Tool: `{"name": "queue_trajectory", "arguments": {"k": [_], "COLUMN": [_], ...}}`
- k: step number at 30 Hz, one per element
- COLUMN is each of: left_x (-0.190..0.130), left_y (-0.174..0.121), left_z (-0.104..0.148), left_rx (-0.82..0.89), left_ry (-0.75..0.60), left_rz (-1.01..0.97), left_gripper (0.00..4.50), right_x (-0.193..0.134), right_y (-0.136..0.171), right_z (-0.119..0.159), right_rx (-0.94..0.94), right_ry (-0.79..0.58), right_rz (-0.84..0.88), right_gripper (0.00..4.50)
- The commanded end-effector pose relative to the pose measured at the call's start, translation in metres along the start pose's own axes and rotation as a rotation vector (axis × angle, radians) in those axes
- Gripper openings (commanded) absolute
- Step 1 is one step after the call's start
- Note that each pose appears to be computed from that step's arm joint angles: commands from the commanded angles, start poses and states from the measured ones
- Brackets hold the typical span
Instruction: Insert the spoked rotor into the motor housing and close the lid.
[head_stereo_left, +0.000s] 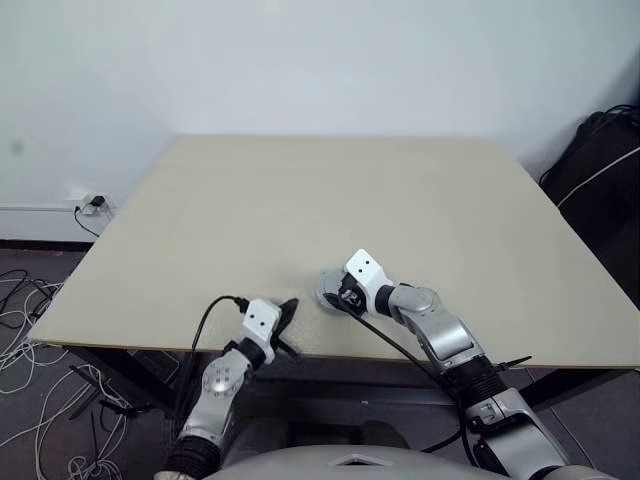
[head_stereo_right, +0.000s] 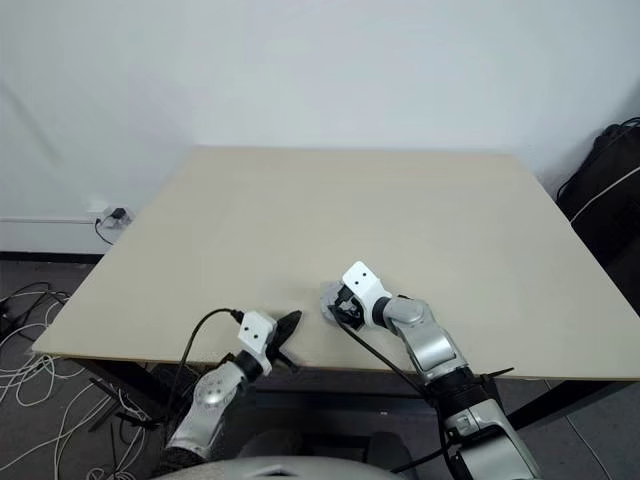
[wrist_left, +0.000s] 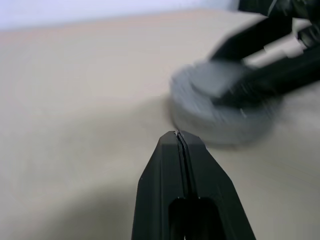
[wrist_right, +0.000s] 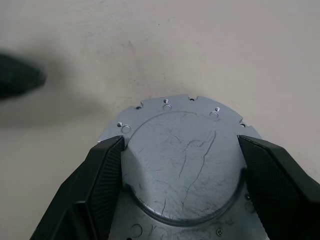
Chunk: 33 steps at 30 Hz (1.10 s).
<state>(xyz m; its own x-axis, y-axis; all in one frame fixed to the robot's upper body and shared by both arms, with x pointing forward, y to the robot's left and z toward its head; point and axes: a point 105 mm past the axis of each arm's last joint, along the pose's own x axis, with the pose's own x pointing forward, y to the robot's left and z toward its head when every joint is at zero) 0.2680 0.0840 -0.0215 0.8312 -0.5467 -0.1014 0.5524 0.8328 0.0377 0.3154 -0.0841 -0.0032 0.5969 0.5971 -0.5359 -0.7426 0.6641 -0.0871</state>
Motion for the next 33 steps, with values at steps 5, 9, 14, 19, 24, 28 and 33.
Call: {"name": "queue_trajectory", "arguments": {"k": [5, 9, 14, 19, 24, 28, 33], "left_x": [0.029, 0.05, 0.071, 0.085, 0.089, 0.089, 0.088], "left_y": [0.019, 0.021, 0.028, 0.017, -0.004, -0.012, -0.012], "left_z": [0.037, 0.044, 0.037, 0.029, 0.029, 0.032, 0.033], "left_rx": [0.017, -0.013, -0.004, -0.138, -0.308, -0.411, -0.416], "left_ry": [-0.055, -0.027, 0.092, 0.223, 0.3, 0.318, 0.327], "left_rz": [0.026, 0.023, 0.086, 0.046, -0.094, -0.174, -0.183], "left_gripper": [0.0, 0.0, 0.0, 0.0, 0.0, 0.0, 0.0], "right_x": [-0.001, -0.001, -0.001, -0.002, -0.002, -0.002, -0.002], "right_y": [-0.002, -0.001, 0.0, 0.0, 0.0, 0.001, 0.002], "right_z": [-0.017, -0.016, -0.015, -0.015, -0.016, -0.015, -0.013], "right_rx": [0.021, 0.023, 0.025, 0.031, 0.031, 0.031, 0.029], "right_ry": [0.072, 0.071, 0.065, 0.064, 0.066, 0.066, 0.063], "right_rz": [-0.028, -0.026, -0.028, -0.034, -0.038, -0.037, -0.033], "right_gripper": [3.27, 3.27, 3.27, 3.27, 3.27, 3.27, 3.27]}}
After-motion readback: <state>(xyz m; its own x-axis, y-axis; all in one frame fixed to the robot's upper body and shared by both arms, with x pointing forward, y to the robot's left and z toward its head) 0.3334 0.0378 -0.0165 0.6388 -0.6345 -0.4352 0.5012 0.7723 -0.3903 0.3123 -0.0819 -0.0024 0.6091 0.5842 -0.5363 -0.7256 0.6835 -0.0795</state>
